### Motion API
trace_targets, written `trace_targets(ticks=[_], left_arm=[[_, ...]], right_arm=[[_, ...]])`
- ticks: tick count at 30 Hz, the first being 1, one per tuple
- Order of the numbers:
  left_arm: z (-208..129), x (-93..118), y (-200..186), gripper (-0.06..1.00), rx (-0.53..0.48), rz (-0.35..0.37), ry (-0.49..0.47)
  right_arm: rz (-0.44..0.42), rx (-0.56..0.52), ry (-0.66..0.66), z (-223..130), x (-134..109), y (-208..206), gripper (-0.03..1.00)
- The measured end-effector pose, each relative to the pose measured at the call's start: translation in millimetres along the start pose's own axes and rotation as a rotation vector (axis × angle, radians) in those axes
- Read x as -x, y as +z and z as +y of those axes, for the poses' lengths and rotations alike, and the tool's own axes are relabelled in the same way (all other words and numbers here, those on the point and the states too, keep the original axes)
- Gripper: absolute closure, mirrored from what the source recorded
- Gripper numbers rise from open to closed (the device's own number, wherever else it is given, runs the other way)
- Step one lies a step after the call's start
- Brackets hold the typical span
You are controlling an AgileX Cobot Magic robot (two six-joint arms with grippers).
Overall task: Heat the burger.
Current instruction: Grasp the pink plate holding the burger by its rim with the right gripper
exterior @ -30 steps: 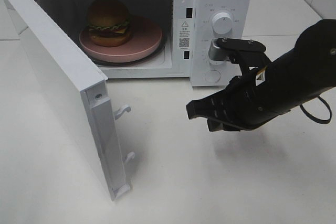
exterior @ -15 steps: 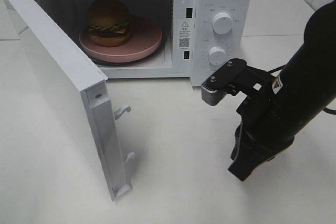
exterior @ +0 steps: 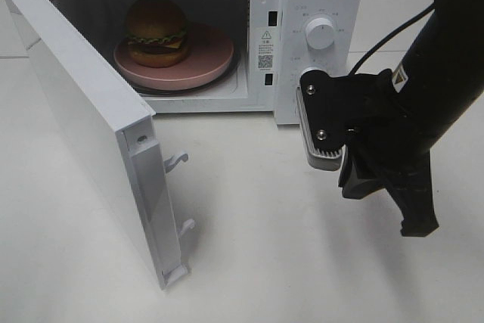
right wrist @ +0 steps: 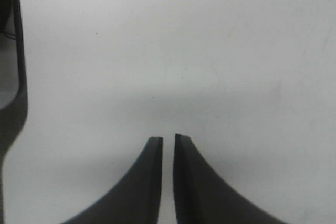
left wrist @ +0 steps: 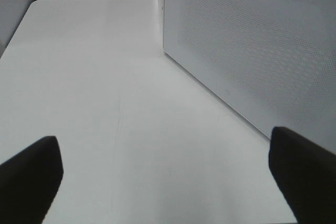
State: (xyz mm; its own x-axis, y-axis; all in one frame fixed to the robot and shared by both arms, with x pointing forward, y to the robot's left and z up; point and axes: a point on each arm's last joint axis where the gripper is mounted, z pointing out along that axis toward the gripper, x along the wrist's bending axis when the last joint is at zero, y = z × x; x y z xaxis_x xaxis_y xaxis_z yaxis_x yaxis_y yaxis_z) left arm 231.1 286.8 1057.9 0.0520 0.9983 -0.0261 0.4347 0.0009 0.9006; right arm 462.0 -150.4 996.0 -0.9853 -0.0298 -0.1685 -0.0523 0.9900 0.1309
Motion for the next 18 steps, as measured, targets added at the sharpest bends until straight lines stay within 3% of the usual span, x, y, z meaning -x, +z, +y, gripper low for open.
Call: trace_targets(ticks=[1, 4, 8, 10, 11, 12, 13, 15, 16, 17, 18], left_arm=[[0, 0, 0, -0.05, 0.000, 0.000, 0.000], [0, 0, 0, -0.05, 0.000, 0.000, 0.000], [0, 0, 0, -0.05, 0.000, 0.000, 0.000], [0, 0, 0, -0.05, 0.000, 0.000, 0.000], [0, 0, 0, -0.05, 0.000, 0.000, 0.000], [0, 0, 0, -0.05, 0.000, 0.000, 0.000], [0, 0, 0, -0.05, 0.000, 0.000, 0.000], [0, 0, 0, -0.05, 0.000, 0.000, 0.000], [0, 0, 0, -0.05, 0.000, 0.000, 0.000], [0, 0, 0, -0.05, 0.000, 0.000, 0.000], [0, 0, 0, -0.05, 0.000, 0.000, 0.000]], right_arm=[[-0.019, -0.004, -0.086, 1, 4, -3, 0.84], [-0.050, -0.015, -0.171, 2, 9, -9, 0.81], [-0.088, -0.035, -0.225, 3, 16, -14, 0.75], [-0.124, -0.065, -0.264, 2, 22, -19, 0.61], [-0.124, -0.065, -0.264, 2, 22, -19, 0.61], [-0.150, -0.076, -0.276, 2, 25, -22, 0.51], [-0.150, -0.076, -0.276, 2, 25, -22, 0.51], [-0.179, -0.067, -0.232, 4, 29, -25, 0.32], [-0.179, -0.067, -0.232, 4, 29, -25, 0.32], [-0.196, -0.060, -0.195, 5, 31, -27, 0.19], [-0.205, -0.058, -0.185, 5, 32, -27, 0.15]])
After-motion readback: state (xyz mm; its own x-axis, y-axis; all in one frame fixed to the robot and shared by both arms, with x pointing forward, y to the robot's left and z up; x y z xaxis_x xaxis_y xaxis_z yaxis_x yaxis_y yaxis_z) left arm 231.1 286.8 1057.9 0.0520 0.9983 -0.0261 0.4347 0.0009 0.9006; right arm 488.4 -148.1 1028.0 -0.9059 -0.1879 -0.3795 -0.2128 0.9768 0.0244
